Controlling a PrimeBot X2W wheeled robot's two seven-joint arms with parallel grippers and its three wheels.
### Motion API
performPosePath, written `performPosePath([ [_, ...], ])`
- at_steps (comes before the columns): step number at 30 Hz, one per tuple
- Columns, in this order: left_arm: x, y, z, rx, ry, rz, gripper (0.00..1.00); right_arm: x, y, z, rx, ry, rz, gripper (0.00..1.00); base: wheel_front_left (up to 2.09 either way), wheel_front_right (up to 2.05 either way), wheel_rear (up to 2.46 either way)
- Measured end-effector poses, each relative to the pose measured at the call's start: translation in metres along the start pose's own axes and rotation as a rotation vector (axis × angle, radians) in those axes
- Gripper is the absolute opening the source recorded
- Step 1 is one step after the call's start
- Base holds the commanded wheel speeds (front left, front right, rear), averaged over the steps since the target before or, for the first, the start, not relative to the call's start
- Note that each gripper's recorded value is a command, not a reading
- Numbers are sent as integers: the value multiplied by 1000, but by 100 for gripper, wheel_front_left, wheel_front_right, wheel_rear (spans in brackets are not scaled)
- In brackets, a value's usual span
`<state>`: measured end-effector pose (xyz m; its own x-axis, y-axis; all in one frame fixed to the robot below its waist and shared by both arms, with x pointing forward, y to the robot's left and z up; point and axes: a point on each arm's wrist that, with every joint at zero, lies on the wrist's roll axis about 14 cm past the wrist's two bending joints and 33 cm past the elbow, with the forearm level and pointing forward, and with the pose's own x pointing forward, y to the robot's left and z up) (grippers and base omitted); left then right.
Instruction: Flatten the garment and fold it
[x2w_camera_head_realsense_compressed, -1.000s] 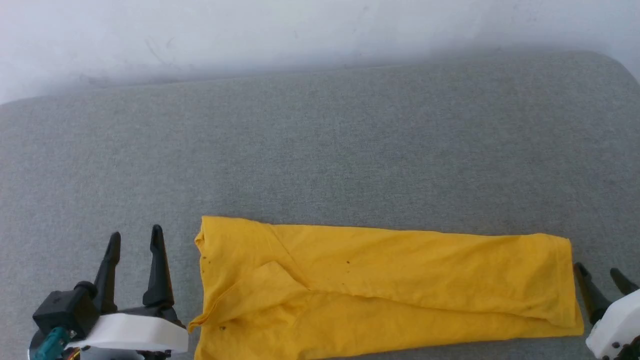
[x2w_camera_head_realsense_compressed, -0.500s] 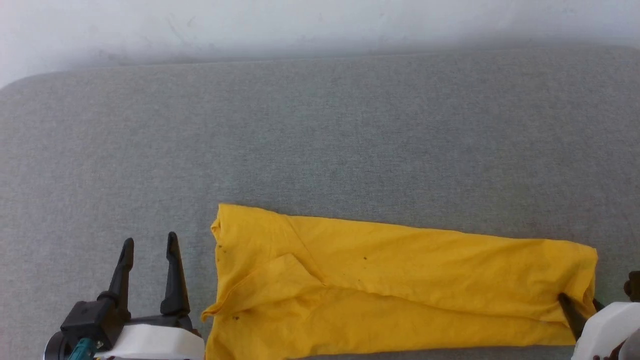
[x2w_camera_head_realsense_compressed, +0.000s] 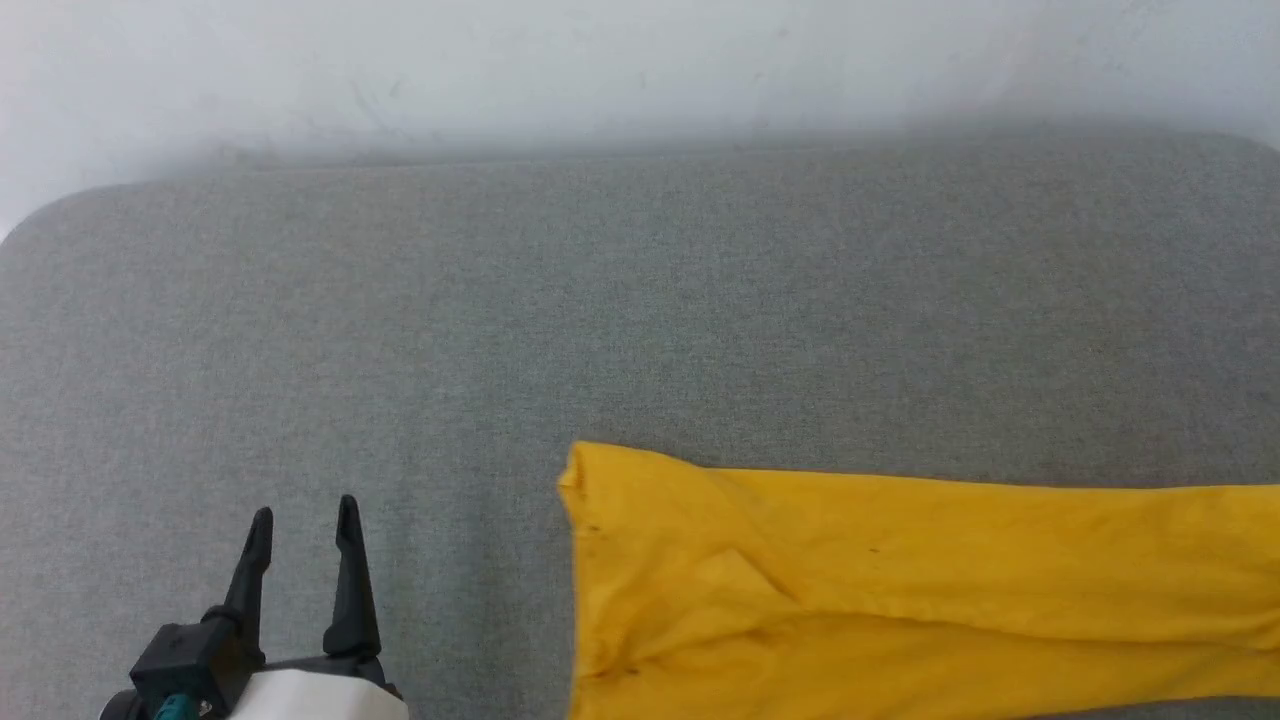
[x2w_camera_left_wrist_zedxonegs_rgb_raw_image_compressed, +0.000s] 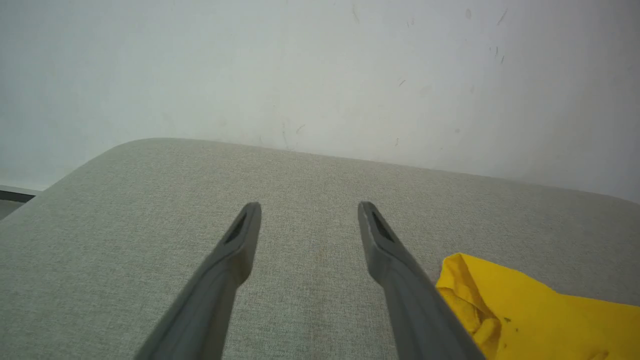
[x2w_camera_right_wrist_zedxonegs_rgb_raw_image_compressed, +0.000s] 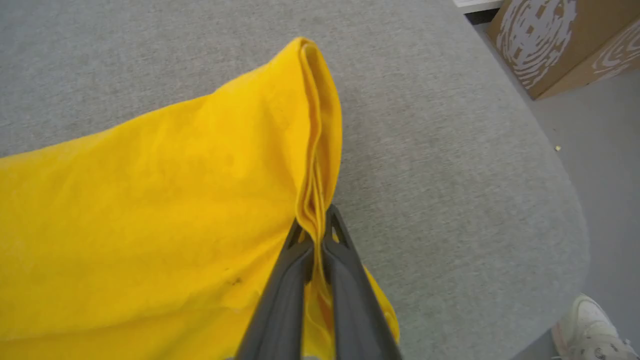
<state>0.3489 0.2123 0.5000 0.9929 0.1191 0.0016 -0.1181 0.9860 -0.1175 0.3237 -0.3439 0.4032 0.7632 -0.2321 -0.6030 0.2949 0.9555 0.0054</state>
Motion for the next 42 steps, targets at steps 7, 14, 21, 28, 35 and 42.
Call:
performPosePath([
  [7, -2, -2, -1, -4, 3, -9, 100, -8, -24, 18, -17, -35, -57, 0, 0, 0, 0],
  [14, -4, -9, -9, -26, 23, -18, 100, -16, 55, 9, 12, 28, 168, 0, 0, 0, 0],
  [21, -8, -9, -13, -39, 35, -19, 100, -50, 167, 2, 13, 108, 500, 0, 0, 0, 0],
  [28, -12, -4, -17, -48, 48, 0, 100, -79, 248, 11, -60, 109, 745, 0, 0, 0, 0],
  [35, -15, -1, -20, -58, 55, 14, 100, -96, 301, 10, -129, 121, 892, 0, 0, 0, 0],
  [42, -15, 7, -22, -57, 62, 40, 100, -90, 333, -9, -219, 173, 933, 0, 0, 0, 0],
])
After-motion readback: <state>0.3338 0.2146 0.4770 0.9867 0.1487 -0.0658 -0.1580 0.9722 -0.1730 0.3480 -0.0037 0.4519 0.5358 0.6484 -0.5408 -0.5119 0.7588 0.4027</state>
